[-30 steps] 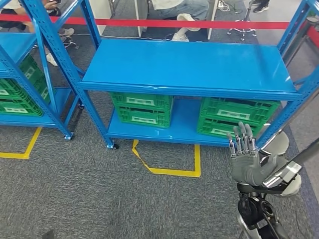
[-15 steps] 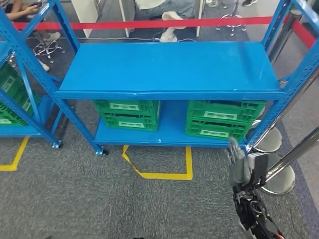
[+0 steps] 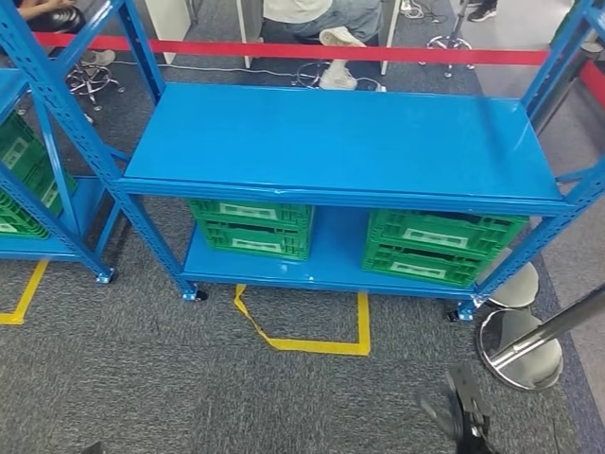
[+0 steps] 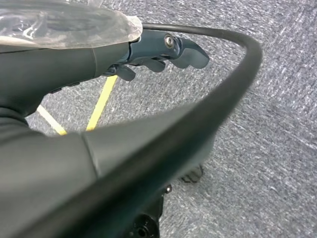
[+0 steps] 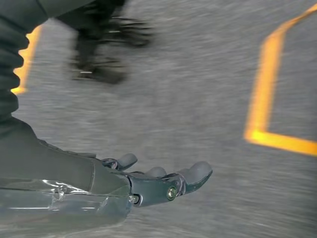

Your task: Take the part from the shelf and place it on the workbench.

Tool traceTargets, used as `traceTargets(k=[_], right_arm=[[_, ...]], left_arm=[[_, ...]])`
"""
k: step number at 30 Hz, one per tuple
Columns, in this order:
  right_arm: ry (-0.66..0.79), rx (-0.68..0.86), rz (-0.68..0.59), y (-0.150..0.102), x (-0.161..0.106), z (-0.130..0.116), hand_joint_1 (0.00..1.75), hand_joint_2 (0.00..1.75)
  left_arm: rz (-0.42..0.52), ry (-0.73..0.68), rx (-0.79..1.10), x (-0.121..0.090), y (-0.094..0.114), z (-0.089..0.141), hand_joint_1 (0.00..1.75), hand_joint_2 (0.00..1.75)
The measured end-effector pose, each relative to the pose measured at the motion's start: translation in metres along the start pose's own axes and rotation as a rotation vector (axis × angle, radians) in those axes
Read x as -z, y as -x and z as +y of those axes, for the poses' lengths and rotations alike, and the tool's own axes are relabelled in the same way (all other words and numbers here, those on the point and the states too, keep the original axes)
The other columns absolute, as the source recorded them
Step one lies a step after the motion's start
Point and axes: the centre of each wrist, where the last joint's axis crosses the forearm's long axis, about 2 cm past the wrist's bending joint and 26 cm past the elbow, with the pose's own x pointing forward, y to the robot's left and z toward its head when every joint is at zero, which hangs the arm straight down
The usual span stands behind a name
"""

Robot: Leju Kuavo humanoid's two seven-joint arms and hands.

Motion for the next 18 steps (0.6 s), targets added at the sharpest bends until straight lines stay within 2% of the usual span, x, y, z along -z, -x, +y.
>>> traceTargets(k=[10, 18], right_arm=[[-0.02, 0.008, 0.274, 0.066, -0.027, 0.001, 0.0, 1.75], [-0.019, 0.014, 0.339, 0.08, -0.035, -0.002, 0.0, 1.75]], left_arm=[[0.003, -0.016, 0.014, 0.0, 0.0, -0.001, 0.0, 1.75], [0.005, -0.014, 0.013, -0.001, 0.001, -0.002, 0.0, 1.75]])
